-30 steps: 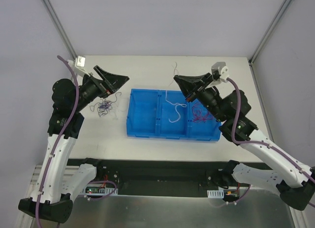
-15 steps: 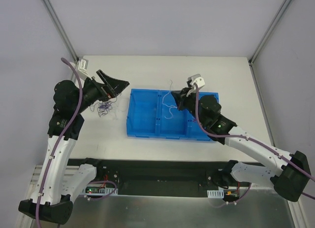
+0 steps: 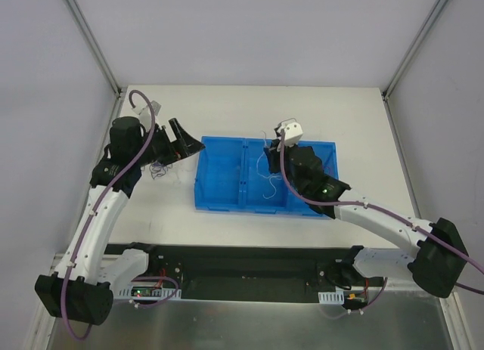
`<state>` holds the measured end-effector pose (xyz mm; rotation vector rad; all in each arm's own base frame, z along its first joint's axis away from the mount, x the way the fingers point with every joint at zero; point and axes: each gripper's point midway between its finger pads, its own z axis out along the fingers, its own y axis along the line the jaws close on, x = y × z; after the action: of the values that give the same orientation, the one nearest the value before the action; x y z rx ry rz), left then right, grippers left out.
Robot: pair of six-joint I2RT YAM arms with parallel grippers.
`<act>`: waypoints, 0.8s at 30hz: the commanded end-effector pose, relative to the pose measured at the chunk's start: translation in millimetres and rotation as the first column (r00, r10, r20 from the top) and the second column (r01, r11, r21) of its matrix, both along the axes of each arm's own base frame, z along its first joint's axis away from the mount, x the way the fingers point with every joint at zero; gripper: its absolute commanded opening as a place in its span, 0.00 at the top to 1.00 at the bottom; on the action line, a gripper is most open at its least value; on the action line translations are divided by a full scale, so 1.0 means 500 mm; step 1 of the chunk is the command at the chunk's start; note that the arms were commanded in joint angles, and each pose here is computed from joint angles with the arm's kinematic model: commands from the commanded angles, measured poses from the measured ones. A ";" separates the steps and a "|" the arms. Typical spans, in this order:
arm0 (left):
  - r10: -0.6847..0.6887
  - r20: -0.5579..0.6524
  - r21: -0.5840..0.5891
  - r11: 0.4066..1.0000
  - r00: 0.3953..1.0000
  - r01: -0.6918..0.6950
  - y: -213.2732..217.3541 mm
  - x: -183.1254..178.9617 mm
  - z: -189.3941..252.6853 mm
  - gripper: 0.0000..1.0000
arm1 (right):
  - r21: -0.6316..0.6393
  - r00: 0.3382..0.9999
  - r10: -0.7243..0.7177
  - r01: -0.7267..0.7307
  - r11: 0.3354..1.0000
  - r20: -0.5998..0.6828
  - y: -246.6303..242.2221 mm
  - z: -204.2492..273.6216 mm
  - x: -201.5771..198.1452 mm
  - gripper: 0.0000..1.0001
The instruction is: Untangle the cables
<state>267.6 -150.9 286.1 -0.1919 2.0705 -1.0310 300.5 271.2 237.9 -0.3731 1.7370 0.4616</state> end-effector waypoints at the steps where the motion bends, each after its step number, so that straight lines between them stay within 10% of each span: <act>1: -0.009 -0.081 0.157 0.987 0.997 0.022 0.023 0.008 -0.054 0.17 | -0.030 0.998 -0.064 0.063 0.998 -0.015 0.001 -0.008 -0.005 0.99; 12: 0.322 -0.331 0.348 0.915 0.887 -0.203 0.149 0.070 -0.223 0.16 | -0.162 0.968 -0.157 0.126 0.979 -0.198 -0.004 -0.157 -0.009 0.97; 24: 0.090 -0.476 0.137 0.990 0.875 -0.028 0.119 0.154 -0.295 0.29 | -0.169 0.959 -0.122 0.080 0.982 -0.257 0.025 -0.186 -0.003 0.64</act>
<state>325.7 -85.9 112.7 -0.6156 2.6279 -0.7876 290.1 275.8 120.4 -0.3862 2.0975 0.2615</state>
